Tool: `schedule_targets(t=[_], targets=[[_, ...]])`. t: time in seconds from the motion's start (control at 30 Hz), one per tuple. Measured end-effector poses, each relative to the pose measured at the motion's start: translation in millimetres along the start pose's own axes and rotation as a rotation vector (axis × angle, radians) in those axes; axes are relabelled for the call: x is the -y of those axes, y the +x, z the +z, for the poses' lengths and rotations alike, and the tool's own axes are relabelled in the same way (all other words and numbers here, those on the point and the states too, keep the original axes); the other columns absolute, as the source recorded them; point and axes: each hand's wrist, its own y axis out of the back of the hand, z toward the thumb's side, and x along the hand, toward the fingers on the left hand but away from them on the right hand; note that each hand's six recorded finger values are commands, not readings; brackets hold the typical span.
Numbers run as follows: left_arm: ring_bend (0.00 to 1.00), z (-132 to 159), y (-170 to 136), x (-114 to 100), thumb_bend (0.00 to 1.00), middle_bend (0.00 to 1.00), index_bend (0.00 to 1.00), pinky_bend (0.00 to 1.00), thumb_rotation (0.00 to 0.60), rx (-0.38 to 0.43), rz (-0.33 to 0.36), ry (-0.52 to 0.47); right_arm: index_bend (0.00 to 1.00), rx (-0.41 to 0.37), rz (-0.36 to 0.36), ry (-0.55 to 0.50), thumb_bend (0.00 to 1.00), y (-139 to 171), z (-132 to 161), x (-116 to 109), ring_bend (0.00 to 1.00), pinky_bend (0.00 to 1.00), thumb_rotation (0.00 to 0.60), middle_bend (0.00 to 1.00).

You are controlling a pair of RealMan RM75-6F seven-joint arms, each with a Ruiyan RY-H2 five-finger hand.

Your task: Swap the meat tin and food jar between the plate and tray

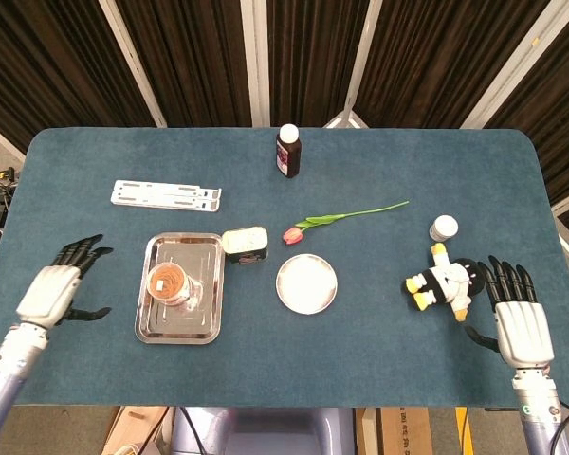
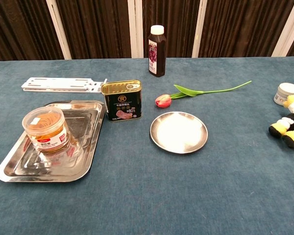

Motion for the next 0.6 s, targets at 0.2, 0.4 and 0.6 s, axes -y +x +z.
schedule_targets(t=[0.2, 0.4, 0.6], targets=[[0.0, 32, 27, 29, 0.09, 0.04, 0.16, 0.07, 0.6, 0.025, -0.027, 0.05, 0.0, 0.009, 0.002, -0.018, 0.08, 0, -4, -2, 0.0, 0.0, 0.6, 0.0], [0.0, 46, 48, 55, 0.09, 0.06, 0.16, 0.1, 0.6, 0.024, -0.086, 0.067, 0.0, 0.019, 0.008, -0.025, 0.08, 0, -6, -3, 0.0, 0.0, 0.6, 0.0], [0.08, 53, 56, 70, 0.13, 0.13, 0.2, 0.19, 0.6, 0.035, -0.123, 0.094, 0.0, 0.027, 0.017, -0.042, 0.08, -1, -8, -2, 0.0, 0.0, 0.6, 0.0]])
